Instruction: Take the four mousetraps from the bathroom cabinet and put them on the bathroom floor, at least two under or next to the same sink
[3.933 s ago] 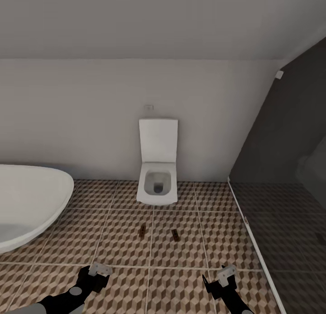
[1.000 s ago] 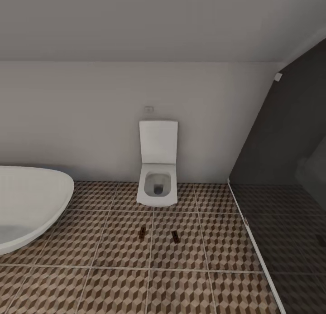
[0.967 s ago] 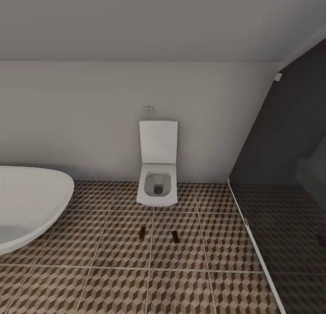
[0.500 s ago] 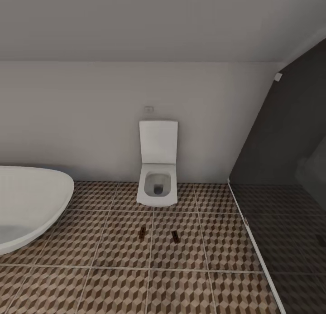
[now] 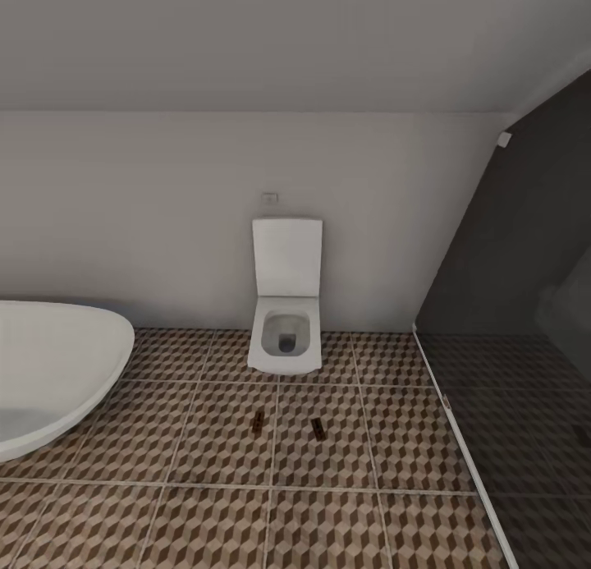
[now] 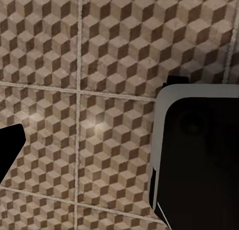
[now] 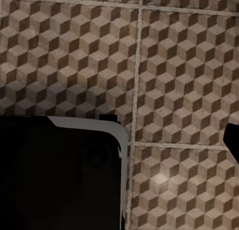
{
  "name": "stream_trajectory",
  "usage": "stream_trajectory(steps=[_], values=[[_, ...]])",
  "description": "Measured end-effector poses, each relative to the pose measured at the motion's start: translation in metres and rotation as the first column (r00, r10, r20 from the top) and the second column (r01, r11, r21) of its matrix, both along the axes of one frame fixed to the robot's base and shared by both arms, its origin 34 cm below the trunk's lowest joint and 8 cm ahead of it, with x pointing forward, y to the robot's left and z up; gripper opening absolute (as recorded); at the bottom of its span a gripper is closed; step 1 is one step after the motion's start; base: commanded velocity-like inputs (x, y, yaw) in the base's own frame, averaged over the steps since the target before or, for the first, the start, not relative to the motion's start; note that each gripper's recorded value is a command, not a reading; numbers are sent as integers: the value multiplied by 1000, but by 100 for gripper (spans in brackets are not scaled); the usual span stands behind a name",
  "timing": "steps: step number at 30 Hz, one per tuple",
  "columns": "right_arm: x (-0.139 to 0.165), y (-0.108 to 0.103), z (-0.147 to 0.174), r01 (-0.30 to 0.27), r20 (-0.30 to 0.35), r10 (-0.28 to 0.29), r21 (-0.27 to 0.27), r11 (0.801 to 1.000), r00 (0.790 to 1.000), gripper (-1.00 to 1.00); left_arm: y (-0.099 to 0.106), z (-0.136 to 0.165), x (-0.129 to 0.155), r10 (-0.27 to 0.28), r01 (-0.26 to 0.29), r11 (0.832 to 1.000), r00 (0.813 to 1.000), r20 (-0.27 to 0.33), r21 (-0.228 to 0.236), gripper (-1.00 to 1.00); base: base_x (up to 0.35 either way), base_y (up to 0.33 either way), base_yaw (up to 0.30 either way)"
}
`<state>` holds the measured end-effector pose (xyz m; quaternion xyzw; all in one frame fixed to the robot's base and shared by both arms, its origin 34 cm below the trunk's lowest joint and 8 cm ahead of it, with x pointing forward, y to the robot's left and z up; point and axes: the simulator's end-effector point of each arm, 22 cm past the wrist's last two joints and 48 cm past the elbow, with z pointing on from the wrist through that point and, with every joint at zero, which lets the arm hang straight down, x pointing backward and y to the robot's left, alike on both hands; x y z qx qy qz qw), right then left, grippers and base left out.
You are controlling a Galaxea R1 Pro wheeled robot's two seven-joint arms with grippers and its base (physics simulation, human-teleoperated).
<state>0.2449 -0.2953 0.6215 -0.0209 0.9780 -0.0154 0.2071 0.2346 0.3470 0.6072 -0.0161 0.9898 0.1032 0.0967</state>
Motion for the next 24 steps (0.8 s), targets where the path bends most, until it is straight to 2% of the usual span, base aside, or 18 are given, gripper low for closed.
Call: stream_trajectory(steps=[24], values=[[-3,0,-1,1,-8,-1,-3,1000,1000,100,-4,-1,1,0,0,1000,1000,2,-9,100,0,0,0]])
